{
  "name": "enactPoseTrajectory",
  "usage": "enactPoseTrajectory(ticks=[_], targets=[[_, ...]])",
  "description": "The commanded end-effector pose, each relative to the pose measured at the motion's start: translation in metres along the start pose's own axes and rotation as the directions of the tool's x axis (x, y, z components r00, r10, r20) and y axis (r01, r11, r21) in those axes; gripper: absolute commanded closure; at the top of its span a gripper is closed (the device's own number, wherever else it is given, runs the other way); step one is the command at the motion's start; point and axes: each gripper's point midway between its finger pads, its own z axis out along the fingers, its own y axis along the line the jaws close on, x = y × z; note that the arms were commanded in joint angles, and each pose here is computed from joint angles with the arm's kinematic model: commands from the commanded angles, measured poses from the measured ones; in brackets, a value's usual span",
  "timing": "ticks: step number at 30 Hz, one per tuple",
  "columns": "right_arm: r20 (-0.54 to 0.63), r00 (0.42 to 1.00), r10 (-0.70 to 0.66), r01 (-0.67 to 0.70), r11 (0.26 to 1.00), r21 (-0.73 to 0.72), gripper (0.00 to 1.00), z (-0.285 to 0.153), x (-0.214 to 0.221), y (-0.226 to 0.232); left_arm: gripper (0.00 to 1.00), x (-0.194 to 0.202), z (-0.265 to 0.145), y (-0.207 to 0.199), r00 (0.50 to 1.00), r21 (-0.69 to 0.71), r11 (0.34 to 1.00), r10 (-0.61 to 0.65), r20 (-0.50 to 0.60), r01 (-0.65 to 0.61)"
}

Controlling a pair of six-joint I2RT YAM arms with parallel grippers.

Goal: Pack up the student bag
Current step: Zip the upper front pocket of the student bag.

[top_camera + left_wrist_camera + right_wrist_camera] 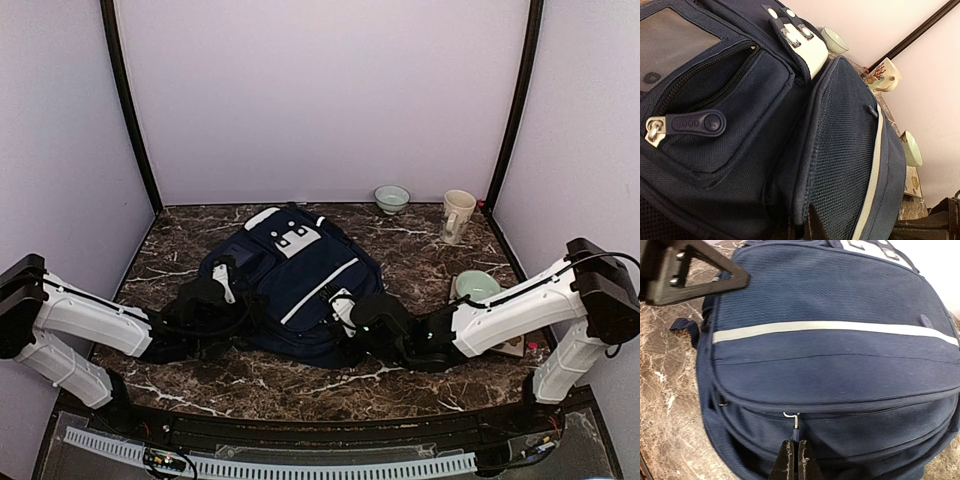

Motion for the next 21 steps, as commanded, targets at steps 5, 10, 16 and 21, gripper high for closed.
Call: enactPoseTrajectory(ticks=[5,10,16,21], targets=[[-0.068,0.997,0.040,-0.031,0.990,0.135,1.00,0.002,0.024,-0.049,1.00,-0.003,-0.018,0.013,0.998,-0.032,0.998,0.056,0.003,-0.055],[-0.084,0.995,0.058,-0.043,0.986,0.161,1.00,0.003,0.031,-0.061,1.00,-0.005,-0.024,0.011,0.997,-0.021,0.996,0.082,-0.005,-0.082],[-0.069,0.995,0.070,-0.058,0.986,0.155,1.00,-0.001,0.025,-0.064,1.00,-0.007,-0.033,0.013,0.992,-0.032,0.992,0.125,-0.015,-0.125],[-0.057,0.996,0.075,-0.073,0.997,0.031,1.00,0.000,0.017,-0.041,1.00,-0.008,-0.038,0.019,0.983,-0.064,0.981,0.178,-0.038,-0.180]])
